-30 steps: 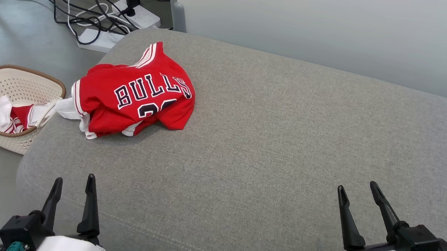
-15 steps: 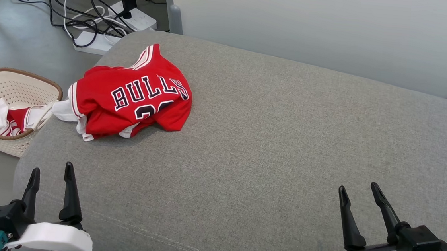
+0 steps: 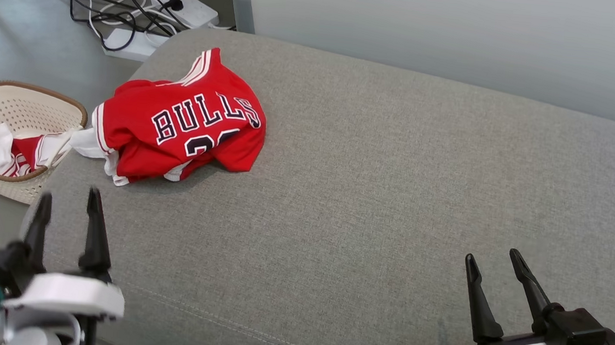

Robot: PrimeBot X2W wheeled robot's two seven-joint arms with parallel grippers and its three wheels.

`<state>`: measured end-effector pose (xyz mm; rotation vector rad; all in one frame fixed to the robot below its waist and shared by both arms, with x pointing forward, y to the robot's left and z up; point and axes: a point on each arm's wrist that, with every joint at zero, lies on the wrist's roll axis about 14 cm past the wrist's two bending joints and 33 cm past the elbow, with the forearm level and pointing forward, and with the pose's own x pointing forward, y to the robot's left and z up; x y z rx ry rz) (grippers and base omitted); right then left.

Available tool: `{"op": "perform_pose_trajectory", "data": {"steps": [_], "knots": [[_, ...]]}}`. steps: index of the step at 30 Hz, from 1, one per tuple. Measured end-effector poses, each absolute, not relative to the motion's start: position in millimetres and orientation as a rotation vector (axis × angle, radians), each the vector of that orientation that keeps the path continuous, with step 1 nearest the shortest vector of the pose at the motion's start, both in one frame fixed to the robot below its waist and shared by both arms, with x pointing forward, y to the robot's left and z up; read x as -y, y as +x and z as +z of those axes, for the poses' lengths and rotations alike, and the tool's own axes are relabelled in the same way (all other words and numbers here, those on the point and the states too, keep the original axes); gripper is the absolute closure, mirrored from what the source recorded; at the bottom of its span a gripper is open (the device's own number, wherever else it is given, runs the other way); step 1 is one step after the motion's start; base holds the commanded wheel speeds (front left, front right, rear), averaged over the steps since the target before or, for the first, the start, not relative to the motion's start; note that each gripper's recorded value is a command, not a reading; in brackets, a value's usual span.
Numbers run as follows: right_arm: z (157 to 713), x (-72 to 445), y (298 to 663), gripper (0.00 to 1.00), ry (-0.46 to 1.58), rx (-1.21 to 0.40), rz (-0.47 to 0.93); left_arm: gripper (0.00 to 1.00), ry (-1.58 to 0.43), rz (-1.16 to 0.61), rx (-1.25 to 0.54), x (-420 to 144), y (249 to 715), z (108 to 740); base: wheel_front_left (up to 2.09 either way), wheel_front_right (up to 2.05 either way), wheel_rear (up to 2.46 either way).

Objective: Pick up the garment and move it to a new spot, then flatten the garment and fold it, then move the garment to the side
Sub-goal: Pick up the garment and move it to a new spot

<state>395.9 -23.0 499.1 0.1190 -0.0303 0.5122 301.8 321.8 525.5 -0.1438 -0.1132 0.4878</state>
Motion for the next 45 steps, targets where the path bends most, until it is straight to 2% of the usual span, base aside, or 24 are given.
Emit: {"op": "perform_pose_trajectory", "data": {"steps": [8,12,18,23,33,36,37,38,39,45], "knots": [[494.6,22.7,410.8,0.0,0.119,0.028,0.507,0.0,-0.014,0.354,0.239,-331.4,369.1,609.5,0.0,0.0,0.0],[489.5,25.9,418.9,0.0,0.113,0.02,0.496,0.0,-0.003,0.301,0.148,-336.8,401.4,608.4,0.0,0.0,0.0],[474.1,41.9,433.5,0.0,0.109,-0.008,0.447,0.0,-0.075,0.244,-0.189,-341.0,450.7,535.1,0.0,0.0,0.0],[456.9,58.7,442.5,0.0,0.109,-0.044,0.397,0.0,-0.174,0.238,-0.447,-342.9,465.4,463.2,0.0,0.0,0.0],[435.5,76.9,455.3,0.0,0.095,-0.078,0.349,0.0,-0.291,0.24,-0.749,-338.3,474.8,383.7,0.0,0.0,0.0],[433.4,78.0,457.8,0.0,0.09,-0.079,0.348,0.0,-0.33,0.239,-0.777,-335.3,479.3,374.3,0.0,0.0,0.0],[432.1,79.9,458.2,0.0,0.087,-0.08,0.345,0.07,-0.334,0.239,-0.783,-334.5,481.8,372.5,0.0,0.0,0.0],[430.3,81.9,458.3,0.0,0.084,-0.083,0.342,0.66,-0.337,0.238,-0.795,-333.3,483.5,370.2,0.0,0.0,0.0],[428.9,83.7,458.4,0.0,0.081,-0.086,0.339,1.0,-0.34,0.237,-0.809,-332.0,484.2,367.8,0.0,0.0,0.0],[431.9,86.8,462.5,0.0,0.074,-0.074,0.333,1.0,-0.295,0.239,-0.774,-335.4,493.7,373.2,0.0,0.0,0.0]]}}
